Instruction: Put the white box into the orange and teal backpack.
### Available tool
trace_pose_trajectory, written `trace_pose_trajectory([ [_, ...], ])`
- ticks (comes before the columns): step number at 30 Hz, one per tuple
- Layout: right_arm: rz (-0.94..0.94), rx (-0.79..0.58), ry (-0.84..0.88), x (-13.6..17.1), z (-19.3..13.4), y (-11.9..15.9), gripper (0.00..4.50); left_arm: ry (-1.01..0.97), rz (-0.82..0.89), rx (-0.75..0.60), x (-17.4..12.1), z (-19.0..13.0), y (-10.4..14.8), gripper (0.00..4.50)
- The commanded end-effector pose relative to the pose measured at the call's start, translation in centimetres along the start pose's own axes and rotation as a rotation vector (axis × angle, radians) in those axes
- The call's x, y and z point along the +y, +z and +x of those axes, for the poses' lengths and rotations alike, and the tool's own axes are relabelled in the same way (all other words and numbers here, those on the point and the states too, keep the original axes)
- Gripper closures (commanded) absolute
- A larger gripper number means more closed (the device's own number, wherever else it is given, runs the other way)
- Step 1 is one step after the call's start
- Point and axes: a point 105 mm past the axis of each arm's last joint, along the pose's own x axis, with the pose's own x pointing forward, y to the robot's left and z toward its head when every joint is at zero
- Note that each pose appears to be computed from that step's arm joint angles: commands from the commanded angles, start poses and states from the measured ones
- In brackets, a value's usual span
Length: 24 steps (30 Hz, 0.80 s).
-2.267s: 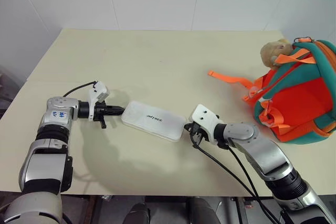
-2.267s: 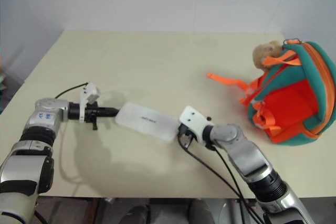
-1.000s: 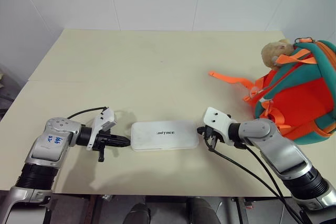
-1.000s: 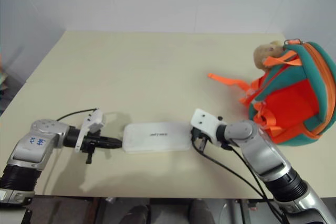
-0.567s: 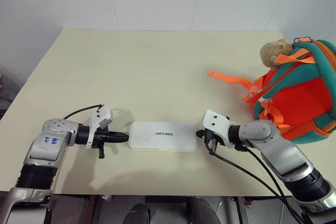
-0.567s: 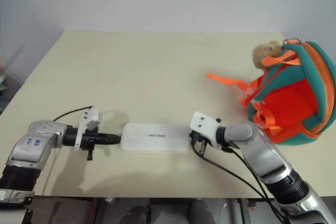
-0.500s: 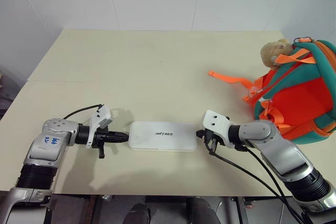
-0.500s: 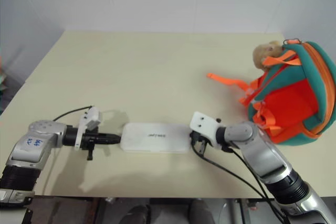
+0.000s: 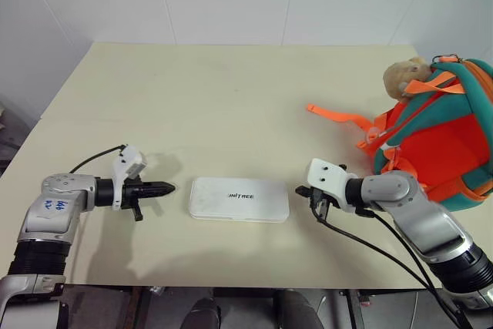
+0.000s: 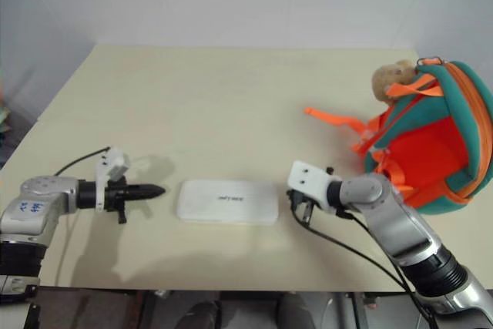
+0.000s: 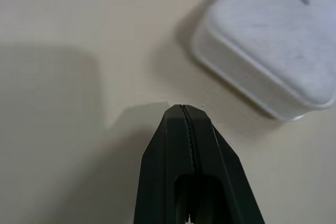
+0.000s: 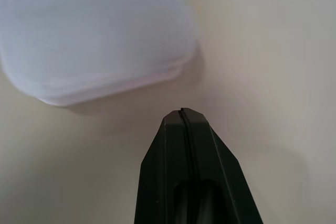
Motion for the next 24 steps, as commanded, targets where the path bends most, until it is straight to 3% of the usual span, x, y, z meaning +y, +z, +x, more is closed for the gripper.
trace_pose_trajectory([
  [1,-0.025,-0.060,-0.138,-2.7,-1.3,1.2,3.66,0.169,-0.012,-0.018,2.5,-1.0,1.1,4.32],
  [3,-0.011,-0.054,-0.144,-3.0,-1.6,1.1,3.15,0.213,-0.044,-0.034,3.1,-1.1,1.4,3.88],
  [12,-0.032,-0.107,-0.166,-3.6,-2.6,2.4,0.11,0.186,-0.149,-0.116,3.0,-1.1,3.0,1.09],
  [15,-0.032,-0.108,-0.162,-3.5,-2.8,2.5,0.00,0.173,-0.188,-0.164,3.0,-1.3,3.7,0.13],
  [16,-0.031,-0.117,-0.161,-3.5,-2.8,2.7,0.00,0.168,-0.196,-0.182,2.9,-1.4,4.1,0.03],
  [24,0.068,-0.192,-0.198,-3.8,-3.6,3.1,0.00,0.083,-0.287,-0.350,1.8,-2.0,5.7,0.03],
])
